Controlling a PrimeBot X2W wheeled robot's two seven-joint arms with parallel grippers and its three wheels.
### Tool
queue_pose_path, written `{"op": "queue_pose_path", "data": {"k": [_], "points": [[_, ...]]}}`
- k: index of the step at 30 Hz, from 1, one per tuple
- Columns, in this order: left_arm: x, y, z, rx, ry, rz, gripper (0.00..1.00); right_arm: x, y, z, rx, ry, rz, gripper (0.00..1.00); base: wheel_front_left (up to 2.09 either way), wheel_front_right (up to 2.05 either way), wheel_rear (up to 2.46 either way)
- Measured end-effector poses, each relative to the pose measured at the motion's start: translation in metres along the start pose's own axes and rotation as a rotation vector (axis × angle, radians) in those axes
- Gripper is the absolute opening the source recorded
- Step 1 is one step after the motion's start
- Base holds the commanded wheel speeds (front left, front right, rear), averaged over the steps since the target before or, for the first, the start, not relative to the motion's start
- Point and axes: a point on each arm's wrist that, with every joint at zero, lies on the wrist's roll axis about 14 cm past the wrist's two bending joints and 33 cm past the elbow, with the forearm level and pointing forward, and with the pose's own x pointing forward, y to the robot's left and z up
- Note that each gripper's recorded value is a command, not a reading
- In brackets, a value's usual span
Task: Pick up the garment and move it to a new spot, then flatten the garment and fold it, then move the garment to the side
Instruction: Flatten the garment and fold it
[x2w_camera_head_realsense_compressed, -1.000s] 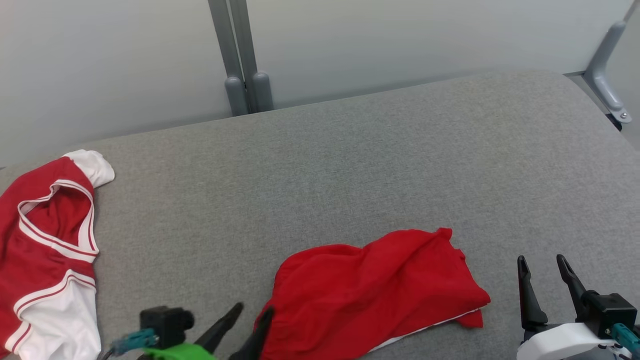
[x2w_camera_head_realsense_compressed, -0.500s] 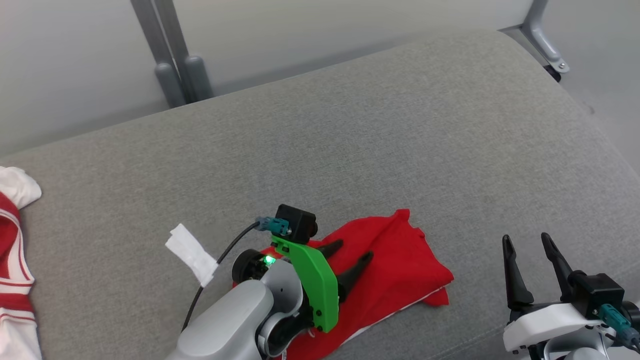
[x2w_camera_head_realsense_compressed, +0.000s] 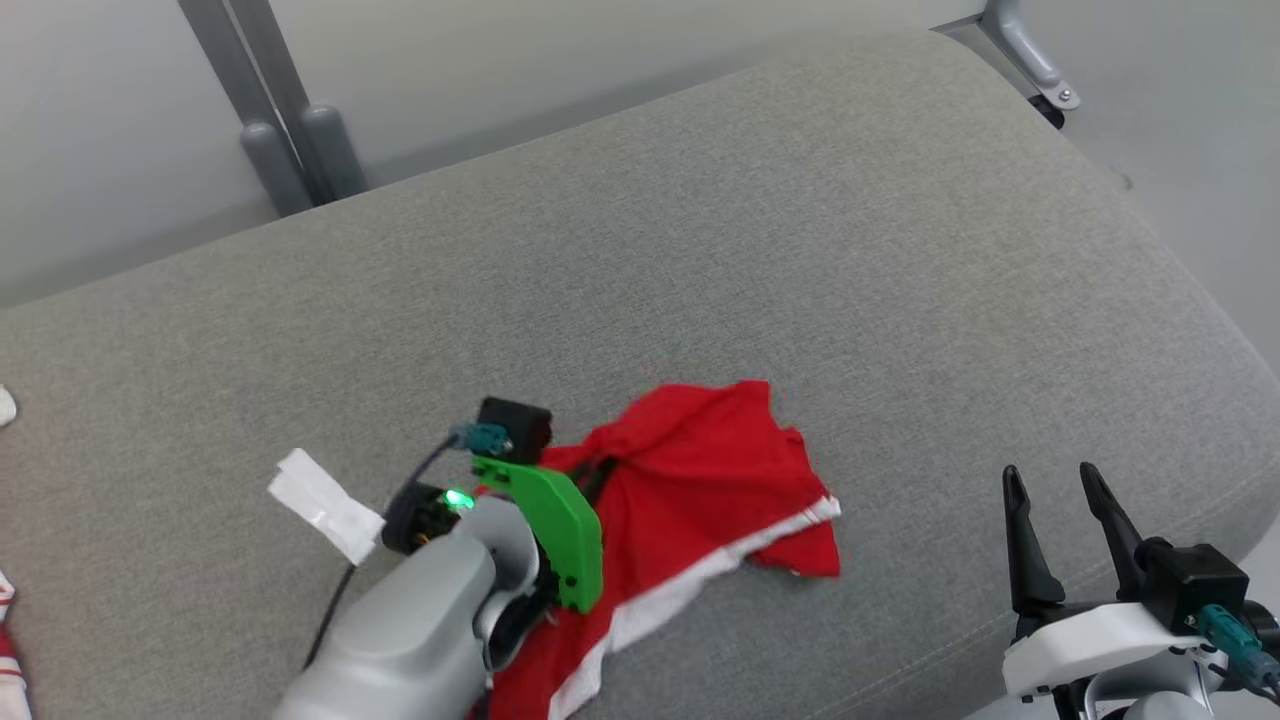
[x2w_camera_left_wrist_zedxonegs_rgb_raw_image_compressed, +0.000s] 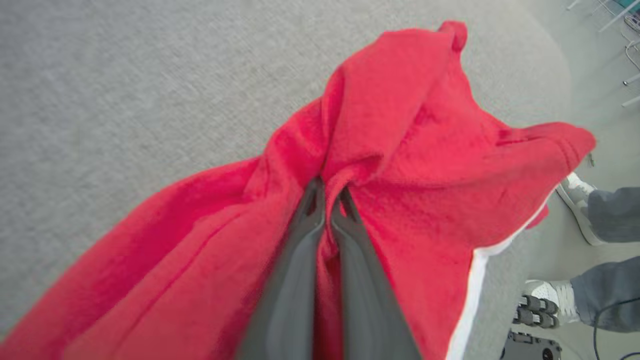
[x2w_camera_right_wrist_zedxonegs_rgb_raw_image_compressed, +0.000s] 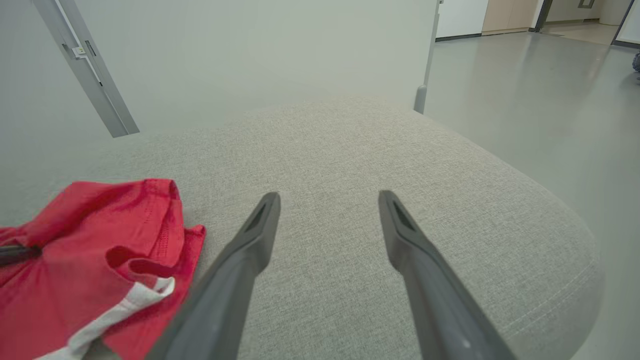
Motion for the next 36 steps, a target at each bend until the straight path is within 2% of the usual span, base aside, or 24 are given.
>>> {"op": "queue_pose_path", "data": {"k": [5,10,11,12,17,20,22,25,29,33,36], "points": [[-0.013,0.041,0.075,0.022,-0.283,0.128,0.0,0.006,0.006,0.0,-0.007,0.0,0.023,1.0,0.0,0.0,0.0],[-0.026,0.057,0.114,0.111,-0.387,0.162,0.0,0.012,0.017,0.003,-0.011,-0.009,0.062,1.0,0.0,0.0,0.0],[-0.025,0.058,0.106,0.102,-0.359,0.153,0.35,0.014,0.02,0.003,-0.012,-0.01,0.073,1.0,0.0,0.0,0.0],[-0.023,0.057,0.101,0.094,-0.34,0.148,1.0,0.014,0.022,0.003,-0.012,-0.009,0.078,1.0,0.0,0.0,0.0],[-0.02,0.065,0.085,0.057,-0.302,0.172,1.0,0.012,0.021,0.003,-0.01,-0.009,0.077,1.0,0.0,0.0,0.0],[-0.03,0.092,0.098,0.034,-0.359,0.279,1.0,0.009,0.013,0.003,-0.007,-0.009,0.049,1.0,0.0,0.0,0.0],[-0.035,0.099,0.116,0.08,-0.402,0.323,1.0,0.006,0.006,0.0,-0.009,0.001,0.029,1.0,0.0,0.0,0.0],[-0.03,0.081,0.144,0.144,-0.465,0.282,1.0,0.005,0.008,-0.008,-0.011,0.028,0.034,1.0,0.0,0.0,0.0],[-0.012,0.052,0.156,0.195,-0.476,0.194,1.0,0.018,0.019,-0.006,-0.013,0.023,0.058,1.0,0.0,0.0,0.0],[0.013,0.047,0.15,0.233,-0.384,0.154,1.0,0.035,0.036,-0.002,-0.013,0.011,0.098,1.0,0.0,0.0,0.0],[0.032,0.053,0.126,0.264,-0.268,0.143,1.0,0.041,0.036,-0.005,-0.005,0.022,0.091,1.0,0.0,0.0,0.0]]}}
